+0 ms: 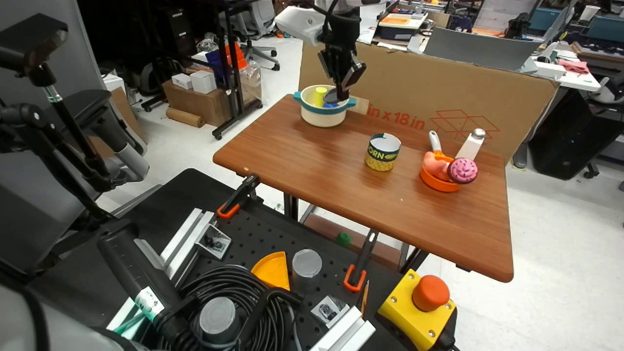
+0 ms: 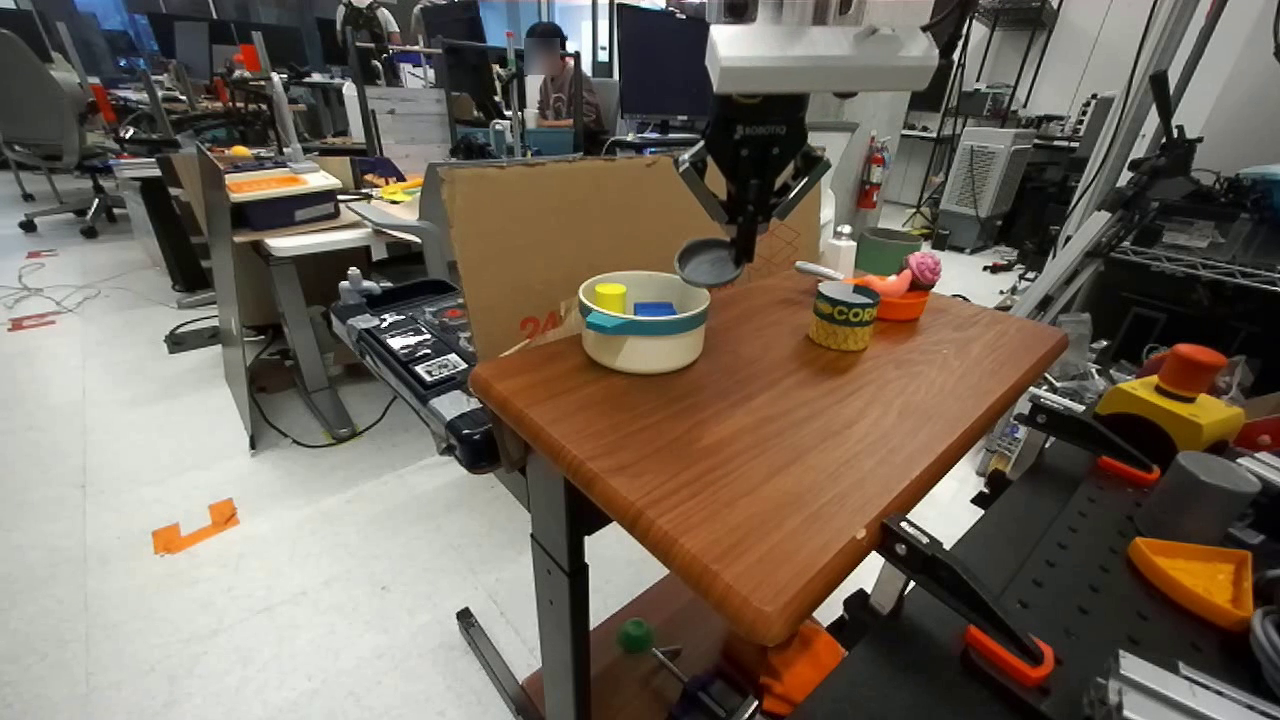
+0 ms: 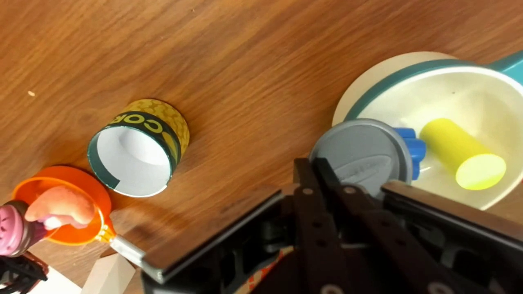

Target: Uncover the can and put the pink ball inside and the red plush to the white bowl

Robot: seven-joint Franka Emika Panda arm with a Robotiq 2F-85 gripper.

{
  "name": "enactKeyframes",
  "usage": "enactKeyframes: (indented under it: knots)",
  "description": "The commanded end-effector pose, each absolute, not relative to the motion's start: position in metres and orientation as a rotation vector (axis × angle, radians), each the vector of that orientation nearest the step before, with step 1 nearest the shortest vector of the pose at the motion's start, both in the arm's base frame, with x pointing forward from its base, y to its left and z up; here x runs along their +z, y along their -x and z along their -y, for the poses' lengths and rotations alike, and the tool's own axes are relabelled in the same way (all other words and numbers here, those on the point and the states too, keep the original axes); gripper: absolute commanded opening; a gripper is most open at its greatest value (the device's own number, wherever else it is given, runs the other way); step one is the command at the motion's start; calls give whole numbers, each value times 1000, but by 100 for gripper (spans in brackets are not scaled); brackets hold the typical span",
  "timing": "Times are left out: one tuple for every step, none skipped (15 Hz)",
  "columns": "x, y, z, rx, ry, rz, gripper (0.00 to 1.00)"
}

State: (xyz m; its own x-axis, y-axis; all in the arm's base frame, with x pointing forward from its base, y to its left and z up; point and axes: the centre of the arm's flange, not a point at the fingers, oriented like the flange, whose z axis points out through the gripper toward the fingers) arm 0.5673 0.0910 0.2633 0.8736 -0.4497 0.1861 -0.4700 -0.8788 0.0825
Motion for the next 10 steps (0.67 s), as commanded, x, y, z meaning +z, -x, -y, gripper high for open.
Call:
enactKeyframes:
  knots:
    - [248, -586, -87, 266, -2872, 762, 1]
    - [248, -586, -85, 267, -2873, 768, 1]
    - [249, -586, -84, 273, -2877, 768, 1]
    - [250, -586, -84, 277, -2882, 764, 1]
    - [253, -585, -84, 285, -2887, 760, 1]
    - [256, -584, -85, 290, -2891, 756, 1]
    - [257, -583, -86, 292, -2895, 752, 1]
    - [259, -581, -88, 295, -2902, 743, 1]
    - [260, -579, -90, 298, -2907, 733, 1]
    - [262, -576, -93, 297, -2915, 718, 1]
